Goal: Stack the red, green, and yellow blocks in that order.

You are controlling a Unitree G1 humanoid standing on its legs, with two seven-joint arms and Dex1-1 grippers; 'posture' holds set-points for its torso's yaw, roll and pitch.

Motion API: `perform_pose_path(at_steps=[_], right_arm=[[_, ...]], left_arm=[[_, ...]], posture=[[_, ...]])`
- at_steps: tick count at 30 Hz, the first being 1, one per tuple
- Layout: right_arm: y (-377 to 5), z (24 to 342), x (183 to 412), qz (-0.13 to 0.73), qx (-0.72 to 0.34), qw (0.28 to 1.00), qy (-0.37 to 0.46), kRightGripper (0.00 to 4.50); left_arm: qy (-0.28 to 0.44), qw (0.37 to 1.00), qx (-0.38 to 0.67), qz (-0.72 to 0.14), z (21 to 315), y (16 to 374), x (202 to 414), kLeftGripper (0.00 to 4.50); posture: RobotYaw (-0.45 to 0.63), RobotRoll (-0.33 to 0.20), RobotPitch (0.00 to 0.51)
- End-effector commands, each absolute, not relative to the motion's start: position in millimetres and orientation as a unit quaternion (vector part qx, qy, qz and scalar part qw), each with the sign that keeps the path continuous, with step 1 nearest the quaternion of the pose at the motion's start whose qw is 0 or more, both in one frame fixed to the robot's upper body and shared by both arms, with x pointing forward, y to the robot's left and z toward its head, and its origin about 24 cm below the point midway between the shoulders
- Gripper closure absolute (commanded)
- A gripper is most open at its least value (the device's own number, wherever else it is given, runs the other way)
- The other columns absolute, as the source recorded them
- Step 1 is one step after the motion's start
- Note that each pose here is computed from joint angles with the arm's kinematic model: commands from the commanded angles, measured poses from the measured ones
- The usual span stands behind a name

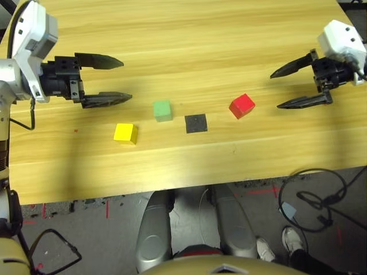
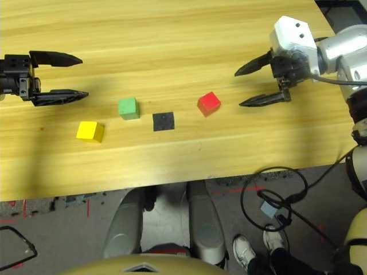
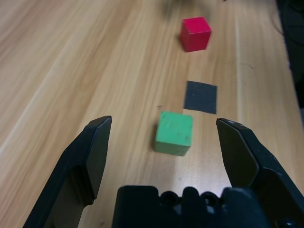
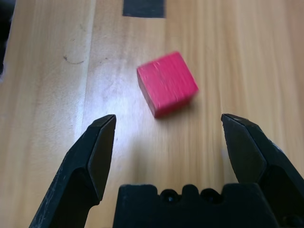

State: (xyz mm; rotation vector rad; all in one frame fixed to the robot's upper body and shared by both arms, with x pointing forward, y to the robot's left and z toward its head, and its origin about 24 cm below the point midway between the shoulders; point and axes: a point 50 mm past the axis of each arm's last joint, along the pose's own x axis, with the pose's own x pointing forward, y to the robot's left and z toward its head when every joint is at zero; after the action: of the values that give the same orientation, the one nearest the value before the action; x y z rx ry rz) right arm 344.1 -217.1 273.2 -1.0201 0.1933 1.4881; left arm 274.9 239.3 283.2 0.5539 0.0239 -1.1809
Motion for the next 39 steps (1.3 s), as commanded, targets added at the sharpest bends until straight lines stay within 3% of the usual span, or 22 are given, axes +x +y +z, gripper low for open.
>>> perform_pose_path(at_steps=[1, 19, 23, 27, 32, 39], right_arm=[[-208.9, 271.8, 348.3, 0.655, -0.467, 0.590, 0.079, 0.00], [-176.5, 246.6, 361.5, 0.681, -0.504, 0.522, 0.099, 0.00], [-175.6, 244.7, 362.5, 0.678, -0.519, 0.510, 0.104, 0.88], [-173.1, 249.8, 363.8, 0.674, -0.518, 0.518, 0.095, 2.33], [-159.3, 266.6, 364.0, 0.686, -0.453, 0.566, 0.061, 2.43], [-132.3, 269.7, 349.0, 0.718, -0.418, 0.551, 0.078, 2.43]], left_arm=[[0.026, 0.789, 0.267, -0.552, 279.7, 232.8, 272.0, 0.02], [0.045, 0.796, 0.244, -0.553, 259.7, 217.0, 258.7, 0.02], [0.046, 0.800, 0.240, -0.548, 259.5, 215.9, 257.6, 0.00], [0.049, 0.802, 0.240, -0.545, 259.4, 216.4, 256.6, 0.00], [0.050, 0.802, 0.241, -0.545, 260.0, 214.4, 256.2, 0.00], [0.055, 0.798, 0.239, -0.550, 260.0, 208.2, 258.9, 0.00]], posture=[[0.23, -0.067, 0.312], [0.33, -0.073, 0.327], [0.34, -0.072, 0.328], [0.34, -0.073, 0.326], [0.34, -0.073, 0.324], [0.34, -0.074, 0.326]])
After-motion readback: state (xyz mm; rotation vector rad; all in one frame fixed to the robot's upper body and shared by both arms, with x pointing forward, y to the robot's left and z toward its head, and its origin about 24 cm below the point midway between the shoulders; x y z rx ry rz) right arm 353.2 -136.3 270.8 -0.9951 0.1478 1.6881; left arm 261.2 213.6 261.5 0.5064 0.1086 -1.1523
